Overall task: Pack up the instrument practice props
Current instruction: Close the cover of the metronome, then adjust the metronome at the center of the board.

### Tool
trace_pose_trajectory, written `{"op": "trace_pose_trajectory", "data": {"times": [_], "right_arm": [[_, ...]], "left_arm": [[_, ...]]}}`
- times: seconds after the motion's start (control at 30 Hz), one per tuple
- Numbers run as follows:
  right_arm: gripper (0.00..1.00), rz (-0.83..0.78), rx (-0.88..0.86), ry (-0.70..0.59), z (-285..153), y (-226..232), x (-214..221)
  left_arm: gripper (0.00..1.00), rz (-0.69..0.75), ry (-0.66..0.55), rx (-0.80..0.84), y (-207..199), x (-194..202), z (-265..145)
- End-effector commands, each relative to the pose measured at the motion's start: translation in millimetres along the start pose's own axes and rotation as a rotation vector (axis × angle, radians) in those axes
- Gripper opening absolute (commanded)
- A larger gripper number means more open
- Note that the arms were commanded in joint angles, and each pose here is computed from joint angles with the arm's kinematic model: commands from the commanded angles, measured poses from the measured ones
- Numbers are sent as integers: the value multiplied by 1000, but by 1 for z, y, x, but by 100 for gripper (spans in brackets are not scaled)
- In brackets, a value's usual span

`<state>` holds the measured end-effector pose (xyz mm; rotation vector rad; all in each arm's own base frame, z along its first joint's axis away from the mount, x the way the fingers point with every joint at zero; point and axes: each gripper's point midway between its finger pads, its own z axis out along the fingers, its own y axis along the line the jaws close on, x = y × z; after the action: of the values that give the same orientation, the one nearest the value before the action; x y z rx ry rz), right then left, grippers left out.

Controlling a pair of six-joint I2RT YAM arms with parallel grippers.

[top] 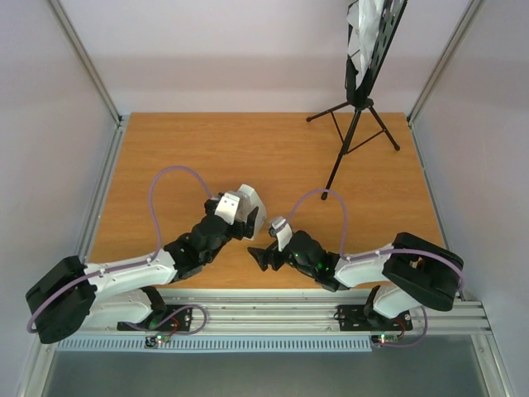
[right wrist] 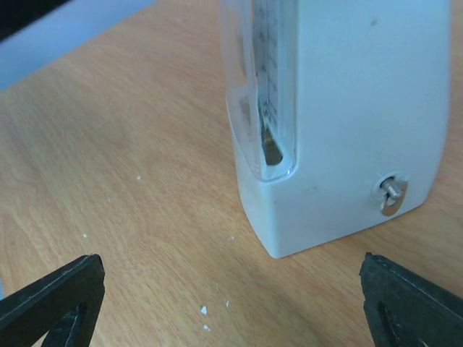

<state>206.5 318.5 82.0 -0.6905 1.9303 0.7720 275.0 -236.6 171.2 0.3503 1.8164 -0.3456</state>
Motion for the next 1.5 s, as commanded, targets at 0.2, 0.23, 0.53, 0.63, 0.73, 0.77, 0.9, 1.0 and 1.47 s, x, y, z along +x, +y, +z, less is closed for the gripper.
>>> {"op": "trace_pose_trajectory", "data": {"times": [0.2,0.23,0.53,0.63,0.73,0.77,0.9,1.0,1.47], "right_arm": [[99,-41,17,-116,-39,1,-42],[98,-43,12,-127,-45,2,-47],[98,-92,77,-81,-76,1,-105],[99,-109,74,-46,-81,5,-129],[98,-99,56,12,-80,6,-146],[98,-95,49,33,-78,6,-150],[99,-97,2,114,-67,10,-163],[98,-100,1,174,-52,7,-168],[99,-149,-84,274,11,-5,-183]], "left_arm": [[99,-39,-22,67,-2,-33,-31],[99,-52,-34,71,1,-41,-41],[99,-42,128,26,16,-92,-81],[99,-90,191,31,23,-110,-80],[99,-210,191,80,38,-124,-78],[99,-249,192,90,43,-128,-77],[99,-346,222,132,60,-137,-73],[99,-445,240,206,67,-138,-69],[99,-263,125,-143,129,-138,-118]]}}
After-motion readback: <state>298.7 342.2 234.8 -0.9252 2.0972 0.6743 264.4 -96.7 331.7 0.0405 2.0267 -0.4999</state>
